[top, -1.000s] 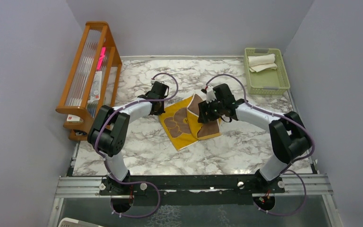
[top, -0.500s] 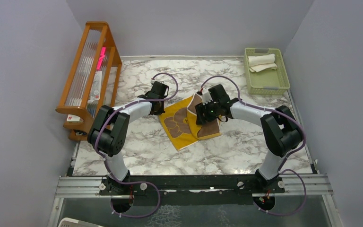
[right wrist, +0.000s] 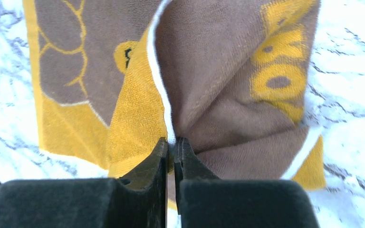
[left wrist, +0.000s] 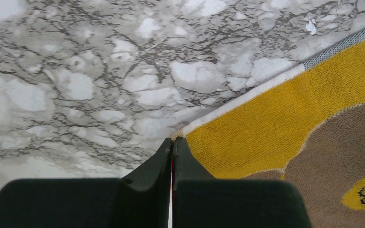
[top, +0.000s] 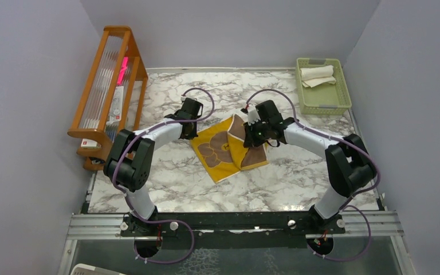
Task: Roll the towels
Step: Flatten out the towel at the center of the board.
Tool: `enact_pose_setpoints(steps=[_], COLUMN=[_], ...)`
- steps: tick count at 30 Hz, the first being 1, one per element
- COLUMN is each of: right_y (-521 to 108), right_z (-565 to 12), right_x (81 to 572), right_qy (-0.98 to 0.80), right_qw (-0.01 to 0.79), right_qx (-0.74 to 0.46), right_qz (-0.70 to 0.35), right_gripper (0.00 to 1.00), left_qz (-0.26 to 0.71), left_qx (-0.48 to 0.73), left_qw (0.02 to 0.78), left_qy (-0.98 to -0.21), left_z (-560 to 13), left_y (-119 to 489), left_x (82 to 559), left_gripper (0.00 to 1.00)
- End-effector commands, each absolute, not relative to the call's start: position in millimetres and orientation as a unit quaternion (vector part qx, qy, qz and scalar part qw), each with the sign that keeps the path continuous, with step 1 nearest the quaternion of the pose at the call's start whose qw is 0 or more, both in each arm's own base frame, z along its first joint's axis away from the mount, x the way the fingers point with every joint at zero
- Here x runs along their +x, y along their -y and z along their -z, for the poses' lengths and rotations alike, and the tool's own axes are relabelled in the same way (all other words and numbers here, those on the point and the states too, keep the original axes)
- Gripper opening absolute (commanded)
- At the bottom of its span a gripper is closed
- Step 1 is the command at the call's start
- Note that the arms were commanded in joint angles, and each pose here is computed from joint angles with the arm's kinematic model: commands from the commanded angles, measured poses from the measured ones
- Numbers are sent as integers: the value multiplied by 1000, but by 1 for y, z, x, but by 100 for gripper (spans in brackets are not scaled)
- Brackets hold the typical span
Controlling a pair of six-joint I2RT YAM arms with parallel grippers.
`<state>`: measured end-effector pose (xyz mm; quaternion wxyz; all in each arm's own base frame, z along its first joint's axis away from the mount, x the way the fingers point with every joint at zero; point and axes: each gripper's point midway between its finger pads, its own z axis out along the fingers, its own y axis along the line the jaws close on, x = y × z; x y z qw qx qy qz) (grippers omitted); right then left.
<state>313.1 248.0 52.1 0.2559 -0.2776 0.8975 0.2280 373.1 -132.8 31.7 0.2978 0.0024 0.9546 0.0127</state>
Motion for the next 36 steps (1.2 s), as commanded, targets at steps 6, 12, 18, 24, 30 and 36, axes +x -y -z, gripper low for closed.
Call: enact_pose_setpoints(steps=[6,12,18,24,30,36], right_y=[-213,-163,-147,-135,-148,-168], right_z=[-229,-348,-366,-380,-356,-288], right_x=[366,364,310,249,233,277], right_qy=[-846,-790,-783,-766,-779,-819], right_qw=[464,590,592,599,561,513], right_qx=[-202,-140,-151,-149,-175,-150], right_qz=[-166,-94,-121,-178,-217,-208], right_gripper=[0,0,0,1,1,1], left_qz=[-13,-47,-54,25,46,54], left_qx=[-51,-88,-122,-97,-39,-41], left_qw=[437,575,632,680,631,531], left_qy=[-898,-812,-763,-726,-774,-845], left_z=[-197,-373,-426,-445,-403,-312], left_y=[63,6,-17,-2,18,33], left_x=[416,390,310,231,235,289], left_gripper=[0,0,0,0,0,0])
